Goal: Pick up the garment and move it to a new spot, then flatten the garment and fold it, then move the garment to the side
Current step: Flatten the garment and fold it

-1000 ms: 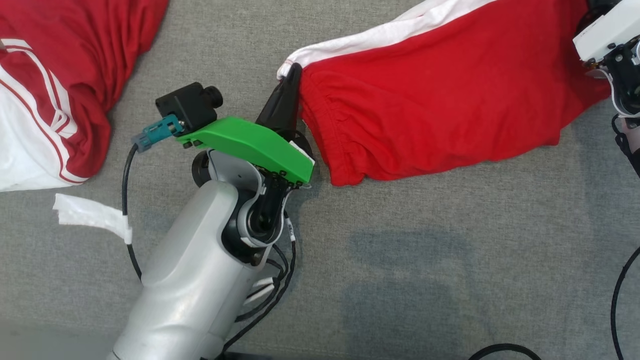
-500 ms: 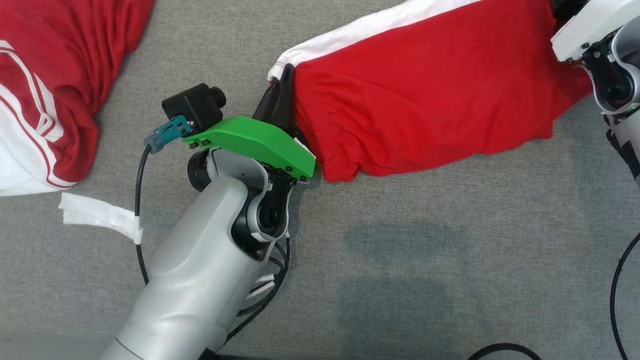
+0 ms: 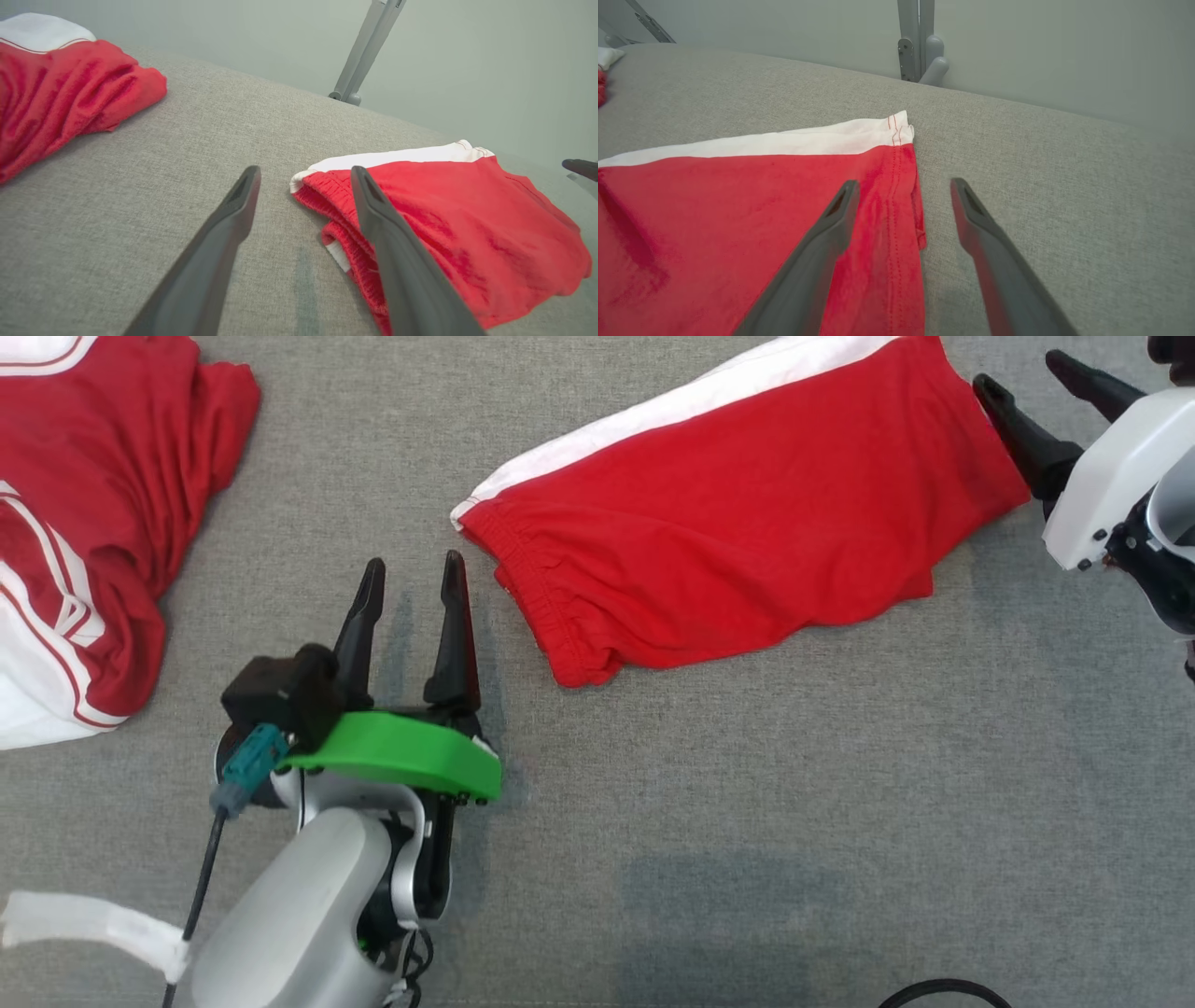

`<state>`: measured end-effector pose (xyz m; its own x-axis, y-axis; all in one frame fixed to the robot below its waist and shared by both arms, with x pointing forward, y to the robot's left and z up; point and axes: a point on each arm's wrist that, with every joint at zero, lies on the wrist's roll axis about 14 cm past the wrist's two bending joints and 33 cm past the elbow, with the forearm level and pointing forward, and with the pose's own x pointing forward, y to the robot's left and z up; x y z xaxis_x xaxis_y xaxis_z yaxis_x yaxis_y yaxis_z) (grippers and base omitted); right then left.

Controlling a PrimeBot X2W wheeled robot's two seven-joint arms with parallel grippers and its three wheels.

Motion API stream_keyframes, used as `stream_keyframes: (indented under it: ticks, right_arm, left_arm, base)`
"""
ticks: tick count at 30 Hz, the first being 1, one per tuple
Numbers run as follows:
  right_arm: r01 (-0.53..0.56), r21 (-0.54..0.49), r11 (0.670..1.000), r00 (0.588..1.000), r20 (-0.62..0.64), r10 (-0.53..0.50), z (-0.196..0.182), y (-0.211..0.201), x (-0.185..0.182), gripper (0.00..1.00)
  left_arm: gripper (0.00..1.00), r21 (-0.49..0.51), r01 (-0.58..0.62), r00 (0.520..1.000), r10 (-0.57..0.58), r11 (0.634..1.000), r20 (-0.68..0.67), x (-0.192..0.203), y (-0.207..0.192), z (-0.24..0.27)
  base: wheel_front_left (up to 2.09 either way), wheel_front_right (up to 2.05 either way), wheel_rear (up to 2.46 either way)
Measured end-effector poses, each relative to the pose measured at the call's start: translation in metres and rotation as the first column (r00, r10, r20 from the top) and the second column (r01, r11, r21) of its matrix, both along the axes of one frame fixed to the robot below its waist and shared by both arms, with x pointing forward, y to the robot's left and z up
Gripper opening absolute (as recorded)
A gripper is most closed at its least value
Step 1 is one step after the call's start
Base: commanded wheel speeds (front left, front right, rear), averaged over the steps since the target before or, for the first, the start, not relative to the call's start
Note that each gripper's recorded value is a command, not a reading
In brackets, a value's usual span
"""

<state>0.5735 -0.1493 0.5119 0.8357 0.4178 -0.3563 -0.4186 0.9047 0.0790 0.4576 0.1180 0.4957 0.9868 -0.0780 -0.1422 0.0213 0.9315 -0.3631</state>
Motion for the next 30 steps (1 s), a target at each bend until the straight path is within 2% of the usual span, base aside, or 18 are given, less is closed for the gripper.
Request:
stream_keyframes:
  ticks: [3,9,20,24,25,28,30]
  right_arm:
    - [-0.002,-0.018,1.0,0.999,-0.05,0.001,-0.014,0.0,-0.004,1.0]
    - [-0.021,-0.05,0.999,0.994,-0.107,0.015,-0.037,0.01,0.0,1.0]
    - [-0.025,-0.165,0.986,0.989,-0.147,0.001,-0.064,0.011,0.02,1.0]
    - [-0.034,-0.159,0.987,0.977,-0.213,-0.001,-0.071,0.015,0.014,1.0]
    - [-0.039,-0.148,0.988,0.972,-0.236,0.003,-0.074,0.018,0.01,0.0]
    - [-0.06,-0.122,0.991,0.958,-0.285,0.023,-0.076,0.026,-0.001,0.0]
    - [-0.052,-0.067,0.996,0.956,-0.292,0.03,-0.073,0.034,-0.006,0.0]
  left_arm:
    - [1.0,0.053,-0.012,0.999,0.011,0.998,0.032,-0.01,0.007,0.005]
    - [1.0,0.088,-0.05,0.998,0.046,0.995,0.05,-0.019,0.02,0.004]
    - [1.0,0.086,-0.101,0.994,0.097,0.991,0.045,-0.032,0.036,-0.003]
    - [1.0,0.085,-0.111,0.993,0.107,0.99,0.044,-0.037,0.039,-0.004]
    - [1.0,0.088,-0.113,0.993,0.11,0.99,0.043,-0.038,0.04,-0.005]
    - [1.0,0.083,-0.12,0.992,0.117,0.989,0.043,-0.041,0.042,-0.005]
    - [1.0,0.088,-0.116,0.993,0.113,0.989,0.042,-0.043,0.042,-0.006]
  base:
    - [0.0,0.0,0.0]
    - [0.0,0.0,0.0]
    - [0.0,0.0,0.0]
    - [0.0,0.0,0.0]
    - [0.0,0.0,0.0]
    - [0.0,0.0,0.0]
    - [0.0,0.0,0.0]
